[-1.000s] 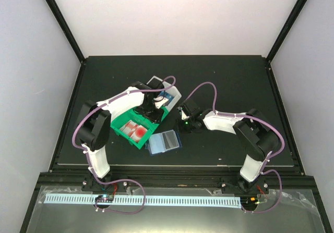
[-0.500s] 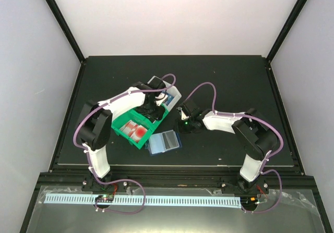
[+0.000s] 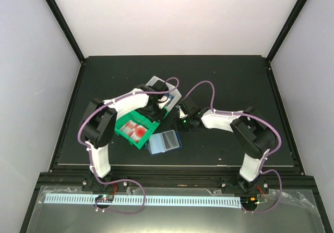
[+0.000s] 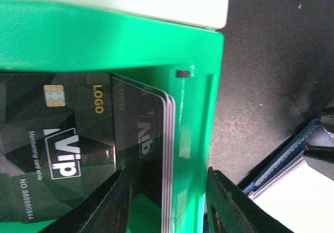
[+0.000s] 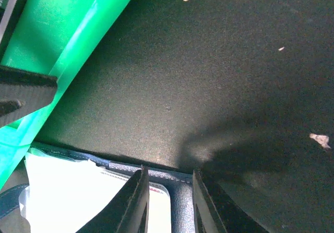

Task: Put the credit cards into the card holder
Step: Pick up the credit card from the storage box.

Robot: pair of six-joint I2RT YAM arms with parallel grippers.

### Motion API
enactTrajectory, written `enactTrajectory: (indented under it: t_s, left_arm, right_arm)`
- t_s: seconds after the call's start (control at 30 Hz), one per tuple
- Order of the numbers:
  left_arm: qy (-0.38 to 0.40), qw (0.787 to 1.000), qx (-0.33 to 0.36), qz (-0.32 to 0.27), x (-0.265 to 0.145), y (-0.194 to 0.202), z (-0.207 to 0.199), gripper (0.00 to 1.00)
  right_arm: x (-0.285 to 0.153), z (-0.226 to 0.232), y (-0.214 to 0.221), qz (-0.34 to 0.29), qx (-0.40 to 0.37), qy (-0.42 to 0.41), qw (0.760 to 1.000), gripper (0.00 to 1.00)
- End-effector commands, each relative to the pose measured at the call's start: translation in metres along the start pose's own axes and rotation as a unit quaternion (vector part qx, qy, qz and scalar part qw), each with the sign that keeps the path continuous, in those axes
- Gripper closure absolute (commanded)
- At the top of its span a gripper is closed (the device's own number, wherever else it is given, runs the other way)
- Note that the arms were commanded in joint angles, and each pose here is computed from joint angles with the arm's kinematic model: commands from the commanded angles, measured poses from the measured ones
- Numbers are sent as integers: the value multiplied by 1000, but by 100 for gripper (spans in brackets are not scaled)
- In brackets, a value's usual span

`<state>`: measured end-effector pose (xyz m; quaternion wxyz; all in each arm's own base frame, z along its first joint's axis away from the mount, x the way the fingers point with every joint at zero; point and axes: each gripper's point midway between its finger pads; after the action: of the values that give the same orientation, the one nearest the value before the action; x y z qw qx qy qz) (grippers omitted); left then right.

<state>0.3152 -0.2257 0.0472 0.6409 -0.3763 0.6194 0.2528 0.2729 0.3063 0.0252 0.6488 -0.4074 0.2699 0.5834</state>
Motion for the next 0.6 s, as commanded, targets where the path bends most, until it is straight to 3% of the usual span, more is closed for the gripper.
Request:
enactTrajectory:
  t_s: [0.0,0.13,0.23,0.57]
  left_arm:
    - [19,1000,17,-16,-8,-3,-8,64]
    - [25,999,19,-19,-11,-2,-10,73]
    - [28,999,21,-21,-13,-2,-12,73]
    - [37,999,24,-22,-23,0,-15,63]
  right_arm:
    - [3,6,-10,-4,0,-9,1000,74]
    - [6,12,-15,-7,1,-16,1000,74]
    - [8,15,-20,-11,1,-18,1000,74]
    - [21,23,-29,-10,17,-34,999,75]
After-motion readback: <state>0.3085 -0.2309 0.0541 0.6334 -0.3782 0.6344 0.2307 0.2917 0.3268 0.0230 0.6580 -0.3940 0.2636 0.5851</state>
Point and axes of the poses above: each gripper's point midway between its finger pads, its own x axis out along the fingers, its own z axis along the line the jaws close on, y = z × x, and after that the axes turned 7 degrees about x, right-handed
